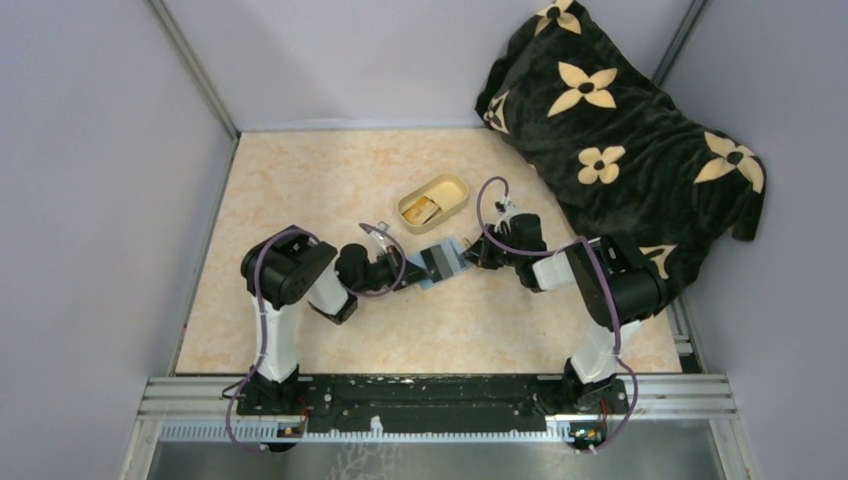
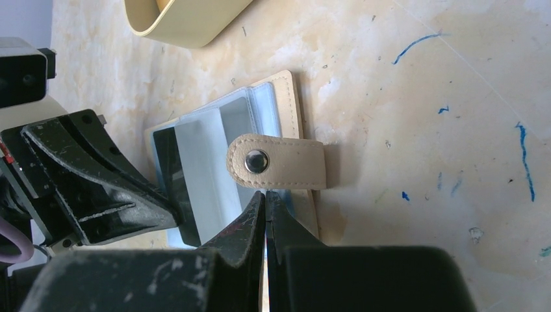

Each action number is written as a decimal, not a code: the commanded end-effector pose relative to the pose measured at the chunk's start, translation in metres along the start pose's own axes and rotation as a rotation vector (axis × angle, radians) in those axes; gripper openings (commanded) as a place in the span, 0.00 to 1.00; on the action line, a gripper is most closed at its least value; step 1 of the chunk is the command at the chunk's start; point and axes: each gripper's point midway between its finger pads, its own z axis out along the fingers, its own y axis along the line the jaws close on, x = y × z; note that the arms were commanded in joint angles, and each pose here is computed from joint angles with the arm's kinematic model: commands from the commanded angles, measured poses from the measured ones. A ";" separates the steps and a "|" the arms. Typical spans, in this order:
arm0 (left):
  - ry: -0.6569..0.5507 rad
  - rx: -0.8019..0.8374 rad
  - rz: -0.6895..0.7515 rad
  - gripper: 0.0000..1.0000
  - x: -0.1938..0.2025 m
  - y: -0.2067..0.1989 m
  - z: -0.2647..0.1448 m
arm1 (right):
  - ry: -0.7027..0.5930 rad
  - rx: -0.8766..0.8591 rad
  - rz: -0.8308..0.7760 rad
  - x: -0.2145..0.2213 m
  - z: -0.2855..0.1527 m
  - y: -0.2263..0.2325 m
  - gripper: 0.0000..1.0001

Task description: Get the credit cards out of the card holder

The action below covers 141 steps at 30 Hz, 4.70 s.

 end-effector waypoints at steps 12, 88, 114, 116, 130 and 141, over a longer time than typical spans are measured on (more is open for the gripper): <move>0.011 -0.049 0.080 0.00 0.001 -0.016 -0.045 | 0.100 0.117 0.041 0.033 0.004 -0.034 0.00; -0.013 0.480 0.185 0.49 -0.033 -0.115 -0.072 | 0.091 -0.536 -0.356 -0.002 -0.072 0.144 0.00; 0.140 0.611 0.318 0.20 -0.018 -0.137 -0.078 | 0.257 -0.627 -0.359 0.040 -0.077 0.152 0.00; 0.143 0.615 0.330 0.36 -0.017 -0.138 -0.080 | 0.254 -0.627 -0.360 0.039 -0.077 0.153 0.00; 0.236 0.682 0.376 0.21 0.006 -0.149 -0.076 | 0.257 -0.639 -0.349 0.037 -0.074 0.155 0.00; 0.149 0.651 0.350 0.00 0.000 -0.152 -0.069 | 0.101 -0.509 -0.381 0.011 -0.071 0.147 0.25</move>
